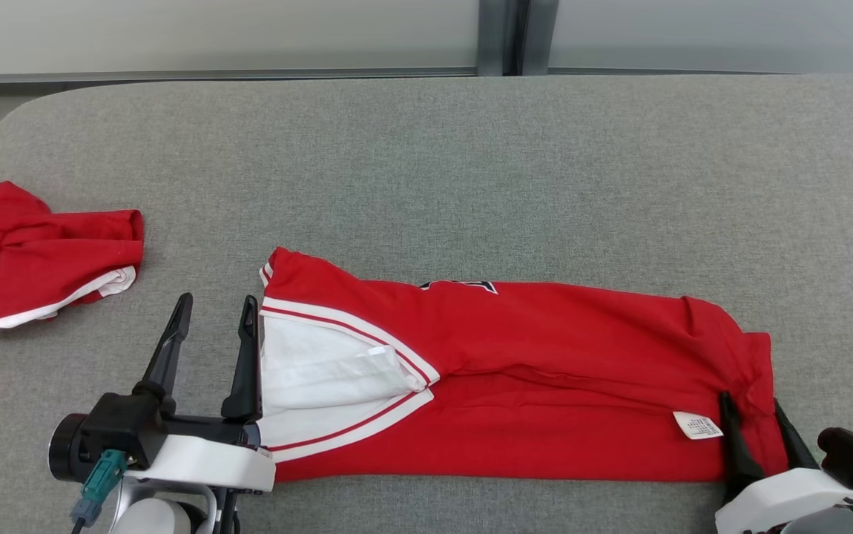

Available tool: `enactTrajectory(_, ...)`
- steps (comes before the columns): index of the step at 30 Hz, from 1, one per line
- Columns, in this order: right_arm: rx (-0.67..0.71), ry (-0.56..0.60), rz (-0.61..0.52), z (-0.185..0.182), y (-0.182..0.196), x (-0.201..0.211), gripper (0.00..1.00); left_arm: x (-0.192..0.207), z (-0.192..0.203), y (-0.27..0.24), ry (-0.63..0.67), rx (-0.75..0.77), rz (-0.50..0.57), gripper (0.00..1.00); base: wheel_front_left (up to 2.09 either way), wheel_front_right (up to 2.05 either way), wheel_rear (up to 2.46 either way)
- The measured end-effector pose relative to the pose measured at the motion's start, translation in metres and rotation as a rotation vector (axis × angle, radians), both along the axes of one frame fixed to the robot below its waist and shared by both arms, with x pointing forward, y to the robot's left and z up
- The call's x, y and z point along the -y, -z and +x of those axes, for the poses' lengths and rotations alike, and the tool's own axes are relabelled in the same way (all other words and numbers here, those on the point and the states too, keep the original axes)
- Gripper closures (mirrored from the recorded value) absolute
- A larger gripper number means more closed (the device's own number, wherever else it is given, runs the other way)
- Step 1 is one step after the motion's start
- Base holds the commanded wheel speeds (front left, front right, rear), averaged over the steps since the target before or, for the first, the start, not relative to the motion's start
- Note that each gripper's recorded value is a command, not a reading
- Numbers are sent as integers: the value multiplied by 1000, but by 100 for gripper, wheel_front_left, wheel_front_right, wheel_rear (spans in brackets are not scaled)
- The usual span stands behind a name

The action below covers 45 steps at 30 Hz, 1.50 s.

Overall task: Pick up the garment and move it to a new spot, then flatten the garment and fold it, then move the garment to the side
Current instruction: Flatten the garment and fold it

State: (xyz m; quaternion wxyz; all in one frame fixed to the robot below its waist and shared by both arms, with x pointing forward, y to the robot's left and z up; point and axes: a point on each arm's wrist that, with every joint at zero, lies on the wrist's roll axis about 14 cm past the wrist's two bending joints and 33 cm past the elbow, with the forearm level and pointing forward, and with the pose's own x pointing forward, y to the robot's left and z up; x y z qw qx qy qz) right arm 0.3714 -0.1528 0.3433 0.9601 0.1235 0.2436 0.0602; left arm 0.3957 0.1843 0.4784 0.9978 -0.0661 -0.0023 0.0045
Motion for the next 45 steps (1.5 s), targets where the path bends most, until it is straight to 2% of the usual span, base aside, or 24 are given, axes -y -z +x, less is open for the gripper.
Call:
enactTrajectory(1,-5,-1,6,0,1,-2,100,0,0,0,1,-1,1,0,0,0,0)
enactTrajectory(9,17,-13,41,2,-2,-12,100,-3,3,-1,-5,5,4,0,0,0,0)
enactTrajectory(13,55,25,16,5,-10,11,100,-3,4,-3,-9,14,7,0,0,0,0)
enactTrajectory(22,147,148,-120,14,-38,92,100,1,2,-6,1,21,4,0,0,0,0)
enactTrajectory(26,211,133,-135,24,-60,93,100,2,1,-8,3,26,1,0,0,0,0)
enactTrajectory(30,304,56,-97,35,-94,63,100,4,0,-10,9,33,-2,0,0,0,0)
enactTrajectory(36,382,-110,20,35,-139,-17,100,10,-2,-13,28,42,-5,0,0,0,0)
enactTrajectory(45,314,-377,268,13,-146,-149,100,4,-6,-13,16,38,-3,0,0,0,0)
